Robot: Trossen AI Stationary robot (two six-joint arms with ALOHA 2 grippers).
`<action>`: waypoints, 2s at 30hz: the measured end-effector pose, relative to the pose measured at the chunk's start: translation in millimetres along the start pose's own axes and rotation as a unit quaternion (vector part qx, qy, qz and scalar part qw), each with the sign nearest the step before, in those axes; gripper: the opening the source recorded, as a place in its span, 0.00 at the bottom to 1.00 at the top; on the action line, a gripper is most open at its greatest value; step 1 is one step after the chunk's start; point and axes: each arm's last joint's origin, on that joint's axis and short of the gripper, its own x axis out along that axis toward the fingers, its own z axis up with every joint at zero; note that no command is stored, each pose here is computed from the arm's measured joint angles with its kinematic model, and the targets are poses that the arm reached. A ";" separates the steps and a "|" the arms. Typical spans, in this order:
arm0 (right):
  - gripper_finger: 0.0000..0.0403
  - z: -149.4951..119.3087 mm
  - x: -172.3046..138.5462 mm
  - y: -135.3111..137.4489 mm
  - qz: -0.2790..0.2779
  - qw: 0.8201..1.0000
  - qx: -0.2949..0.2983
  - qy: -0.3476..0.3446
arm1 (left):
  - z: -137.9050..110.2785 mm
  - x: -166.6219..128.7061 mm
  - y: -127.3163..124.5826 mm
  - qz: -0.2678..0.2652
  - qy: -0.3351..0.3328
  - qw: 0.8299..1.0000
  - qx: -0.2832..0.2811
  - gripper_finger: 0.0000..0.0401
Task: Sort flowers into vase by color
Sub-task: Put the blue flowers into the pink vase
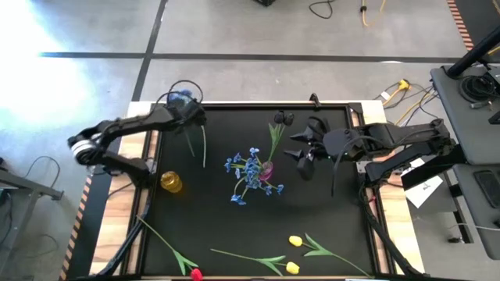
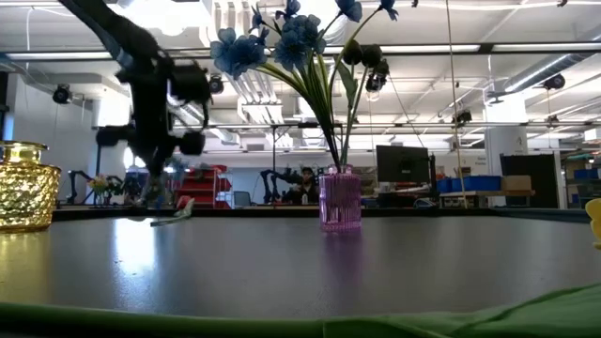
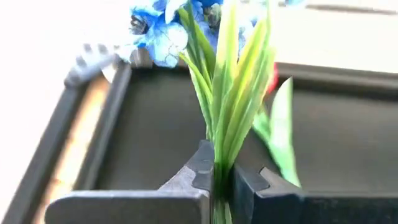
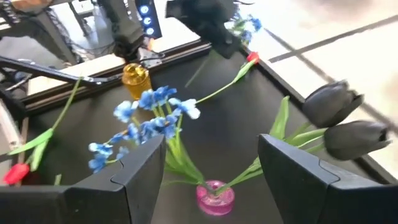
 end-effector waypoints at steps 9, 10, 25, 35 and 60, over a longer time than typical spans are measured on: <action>0.61 3.0 -0.1 0.5 -0.007 1.000 -0.005 -0.019 | -22.2 -103.9 1.8 -0.228 -0.193 0.949 -0.098 0.01; 0.61 2.9 -0.3 0.9 -0.007 1.000 -0.005 -0.018 | -27.1 -112.5 0.5 -0.263 -0.213 0.936 -0.097 0.01; 0.59 7.8 -1.4 4.7 0.008 0.999 -0.013 -0.044 | -70.7 -109.2 -43.5 -0.638 -0.350 0.680 0.088 0.01; 0.58 5.0 -2.6 11.7 0.023 0.999 -0.001 -0.040 | -77.8 -90.7 -101.9 -0.735 -0.382 0.551 0.100 0.01; 0.58 3.8 -3.1 12.5 0.021 0.999 0.010 -0.037 | -92.2 -67.0 -164.1 -0.790 -0.318 0.509 0.128 0.01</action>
